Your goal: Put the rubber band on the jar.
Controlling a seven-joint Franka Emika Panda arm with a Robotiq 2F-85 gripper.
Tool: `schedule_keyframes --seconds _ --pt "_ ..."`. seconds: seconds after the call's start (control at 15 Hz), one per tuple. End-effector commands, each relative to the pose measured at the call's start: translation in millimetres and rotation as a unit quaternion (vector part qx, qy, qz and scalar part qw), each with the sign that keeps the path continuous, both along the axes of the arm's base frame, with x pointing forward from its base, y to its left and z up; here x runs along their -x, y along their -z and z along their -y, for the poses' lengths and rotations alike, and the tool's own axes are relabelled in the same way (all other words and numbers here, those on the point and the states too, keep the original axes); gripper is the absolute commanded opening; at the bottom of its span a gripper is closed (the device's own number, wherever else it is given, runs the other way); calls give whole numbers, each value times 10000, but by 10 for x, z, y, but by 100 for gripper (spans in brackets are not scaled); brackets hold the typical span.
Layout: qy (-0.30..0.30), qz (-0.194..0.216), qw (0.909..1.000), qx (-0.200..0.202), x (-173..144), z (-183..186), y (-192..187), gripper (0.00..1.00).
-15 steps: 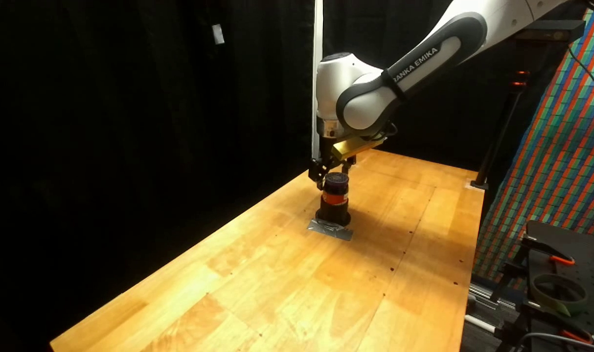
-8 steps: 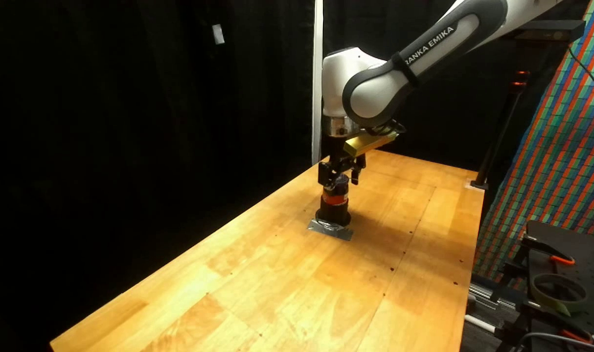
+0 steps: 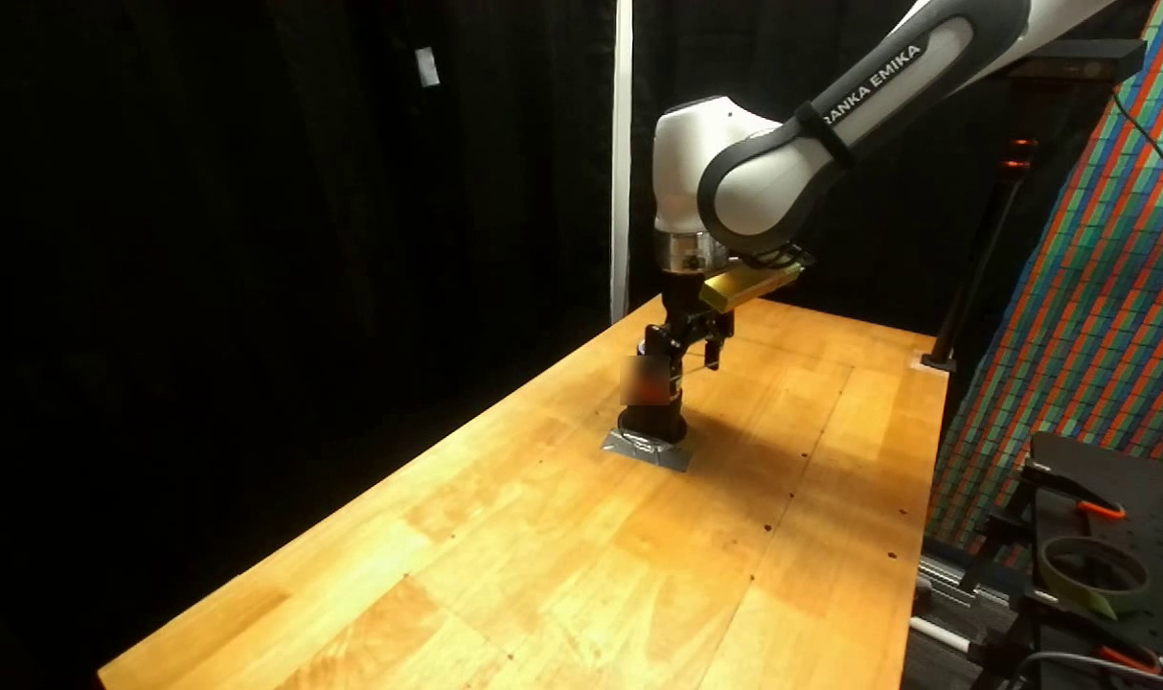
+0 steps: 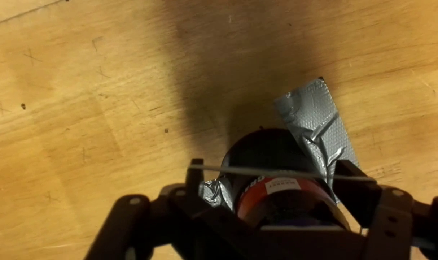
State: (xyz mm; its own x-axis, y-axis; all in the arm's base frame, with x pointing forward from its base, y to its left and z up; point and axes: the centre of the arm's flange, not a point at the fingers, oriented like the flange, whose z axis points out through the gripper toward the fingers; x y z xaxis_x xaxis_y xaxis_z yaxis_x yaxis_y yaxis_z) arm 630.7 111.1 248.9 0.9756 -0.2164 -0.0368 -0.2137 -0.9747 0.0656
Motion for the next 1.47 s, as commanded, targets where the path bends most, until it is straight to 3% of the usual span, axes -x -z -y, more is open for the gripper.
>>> schedule_keyframes --seconds 0.0,0.4,0.53,0.73,0.93,1.4 --pt "-97 456 9988 170 403 -45 -122 63" --pt "-178 1332 9902 369 713 -101 -126 15" --pt "-126 1639 9857 381 804 -102 -119 5" --pt "17 2031 9786 336 918 -87 -105 0" --pt "162 2445 9690 324 1011 -58 -85 5" --pt "512 3295 9427 80 1166 -7 -90 3"
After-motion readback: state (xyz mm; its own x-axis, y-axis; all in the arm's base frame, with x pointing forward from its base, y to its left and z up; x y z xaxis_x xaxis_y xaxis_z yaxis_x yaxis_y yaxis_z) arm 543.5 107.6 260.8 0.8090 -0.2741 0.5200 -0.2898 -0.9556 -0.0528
